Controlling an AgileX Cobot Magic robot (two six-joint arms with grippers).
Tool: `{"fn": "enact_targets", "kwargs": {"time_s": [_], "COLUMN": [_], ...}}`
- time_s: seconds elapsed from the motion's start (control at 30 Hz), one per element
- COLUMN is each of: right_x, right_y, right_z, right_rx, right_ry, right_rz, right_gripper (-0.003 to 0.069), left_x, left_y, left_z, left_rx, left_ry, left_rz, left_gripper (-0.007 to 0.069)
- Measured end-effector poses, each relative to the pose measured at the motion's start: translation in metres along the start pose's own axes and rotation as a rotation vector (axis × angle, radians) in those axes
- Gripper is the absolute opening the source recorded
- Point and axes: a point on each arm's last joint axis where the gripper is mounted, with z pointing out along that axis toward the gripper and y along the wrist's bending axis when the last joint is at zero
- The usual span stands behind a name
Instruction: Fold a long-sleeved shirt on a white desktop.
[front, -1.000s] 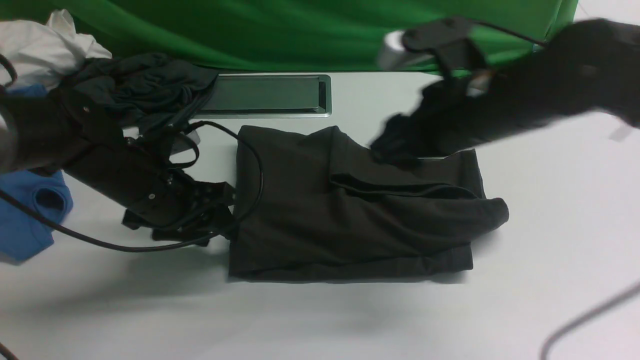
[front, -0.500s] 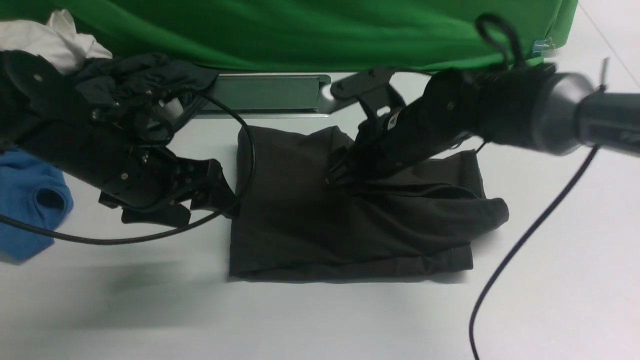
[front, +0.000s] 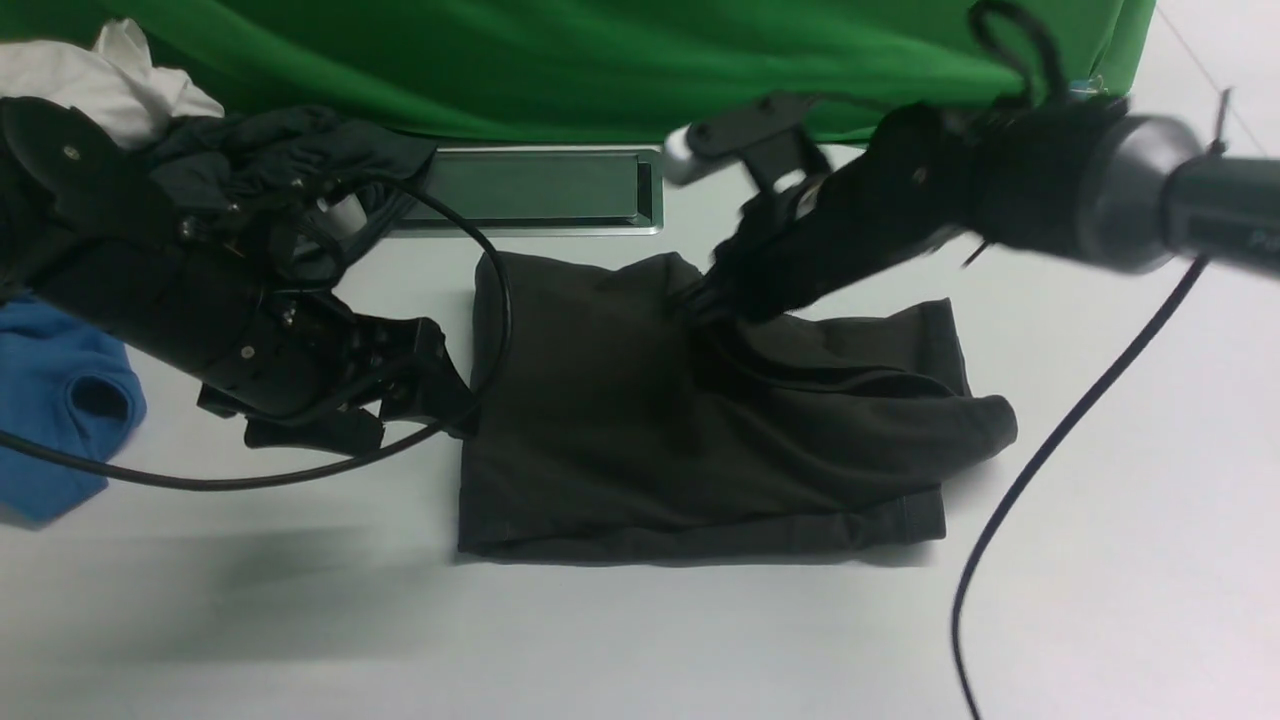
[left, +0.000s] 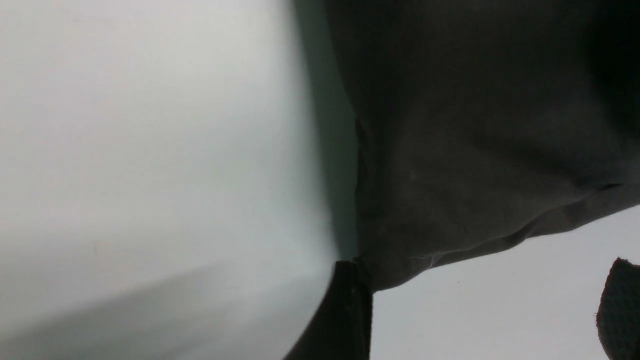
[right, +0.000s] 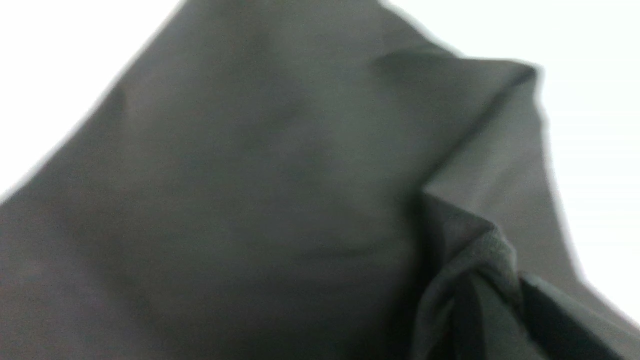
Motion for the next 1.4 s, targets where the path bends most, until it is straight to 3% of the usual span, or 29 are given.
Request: {"fn": "enact_targets", "kwargs": {"time_s": [0.27, 0.5, 0.57, 0.73, 0.87, 1.0, 1.13, 1.37, 1.4], "right_x": [0.0, 0.013, 0.016, 0.011, 0.006, 0.01, 0.03, 0.092, 0.11], "right_y": [-0.069, -0.117, -0.13, -0.142, -0.133, -0.101, -0.069, -0.017, -0.006], "right_z": [-0.022, -0.037, -0.056, -0.116, -0.169, -0.238, -0.277, -0.312, -0.322], "right_rx": [0.136, 0.207, 0.227, 0.271, 0.287, 0.288, 0.285, 0.28, 0.288], "right_ry": [-0.016, 0.002, 0.006, -0.039, -0.078, -0.154, -0.242, -0.465, -0.552], "right_rz": [0.037, 0.131, 0.171, 0.249, 0.279, 0.327, 0.333, 0.277, 0.259], "right_gripper": [0.005, 0.0253, 0.0353, 0.0394, 0.0356, 0.0183, 0.0047, 0.0019, 0.0019], "left_x": [0.001, 0.002, 0.003, 0.003, 0.003, 0.008, 0.023, 0.06, 0.072], "left_y": [0.0, -0.001, -0.003, -0.012, -0.025, -0.055, -0.088, -0.117, -0.118], "left_z": [0.0, 0.0, -0.001, -0.009, -0.02, -0.035, -0.047, -0.08, -0.089], "left_rx": [0.002, 0.011, 0.027, 0.084, 0.179, 0.341, 0.416, 0.458, 0.451], "left_ry": [0.006, 0.02, 0.033, 0.002, -0.051, -0.091, -0.086, -0.109, -0.132], "left_rz": [0.0, -0.002, -0.007, -0.003, 0.03, 0.137, 0.271, 0.379, 0.37], "left_gripper": [0.0624, 0.0616, 0.0614, 0.0601, 0.0587, 0.0557, 0.05, 0.0305, 0.0239]}}
